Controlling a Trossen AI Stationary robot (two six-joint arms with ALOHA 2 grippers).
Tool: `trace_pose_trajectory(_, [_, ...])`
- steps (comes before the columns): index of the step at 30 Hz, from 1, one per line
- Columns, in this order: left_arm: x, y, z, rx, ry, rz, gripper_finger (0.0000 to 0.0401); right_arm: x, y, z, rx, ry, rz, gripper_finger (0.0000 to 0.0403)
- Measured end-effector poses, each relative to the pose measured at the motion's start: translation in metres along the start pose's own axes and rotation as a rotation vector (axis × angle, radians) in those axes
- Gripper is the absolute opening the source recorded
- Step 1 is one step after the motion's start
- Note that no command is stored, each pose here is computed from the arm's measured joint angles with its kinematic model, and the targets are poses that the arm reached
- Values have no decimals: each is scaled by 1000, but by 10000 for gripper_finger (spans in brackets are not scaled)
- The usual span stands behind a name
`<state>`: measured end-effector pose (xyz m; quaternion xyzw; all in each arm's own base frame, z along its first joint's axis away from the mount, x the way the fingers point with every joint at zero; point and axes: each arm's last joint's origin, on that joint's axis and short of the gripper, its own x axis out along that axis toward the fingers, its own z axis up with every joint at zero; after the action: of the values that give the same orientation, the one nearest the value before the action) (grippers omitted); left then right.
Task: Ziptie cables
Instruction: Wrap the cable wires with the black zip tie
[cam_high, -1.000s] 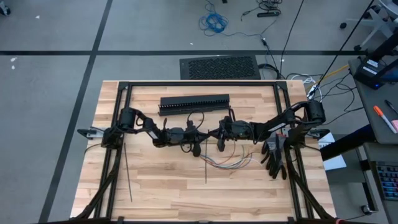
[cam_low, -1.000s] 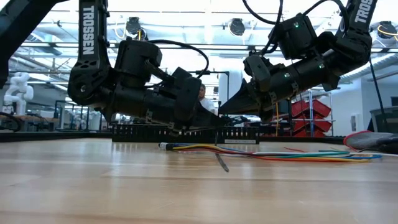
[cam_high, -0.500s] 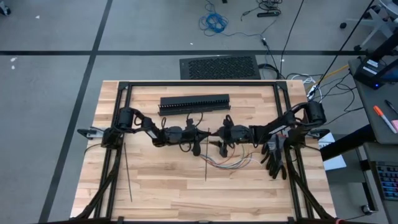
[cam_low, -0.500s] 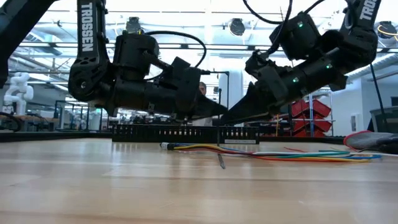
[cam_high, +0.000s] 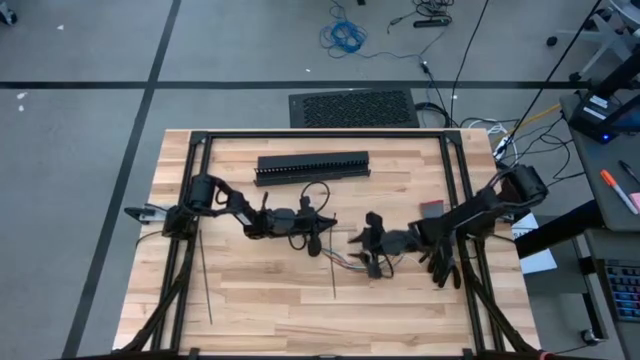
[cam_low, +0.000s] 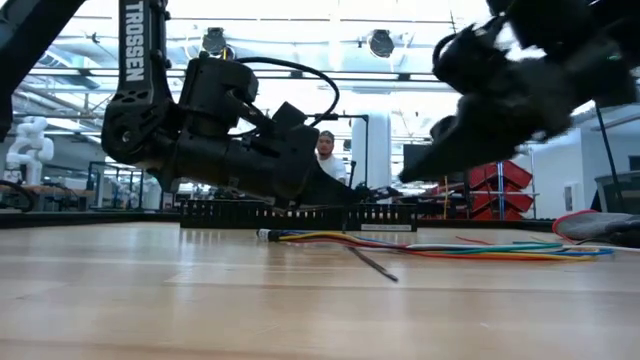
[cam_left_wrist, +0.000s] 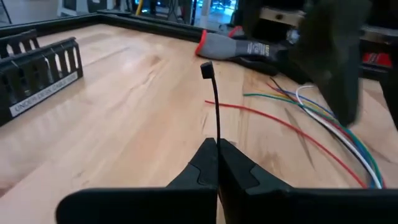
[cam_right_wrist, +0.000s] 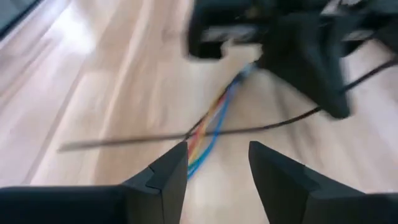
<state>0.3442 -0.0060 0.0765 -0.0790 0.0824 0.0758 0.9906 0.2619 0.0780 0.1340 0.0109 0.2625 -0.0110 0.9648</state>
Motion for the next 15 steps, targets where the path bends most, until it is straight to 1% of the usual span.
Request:
trace_pose_trajectory(4, [-1, -5, -2, 5, 16, -10, 0, -2, 13, -10, -21, 59, 33, 160])
trace_pose_trajectory(7, [-2, -10, -3, -14, 16, -12, 0, -1, 24, -13, -26, 83, 57, 160])
trace_pose_trajectory(11, [-3, -19, -4, -12, 15, -31, 0, 13, 46, -2, -62, 118, 81, 160])
trace_pose_trajectory(15, [-3, -28, -5, -4, 17, -37, 0, 29, 64, 4, -125, 193, 56, 160])
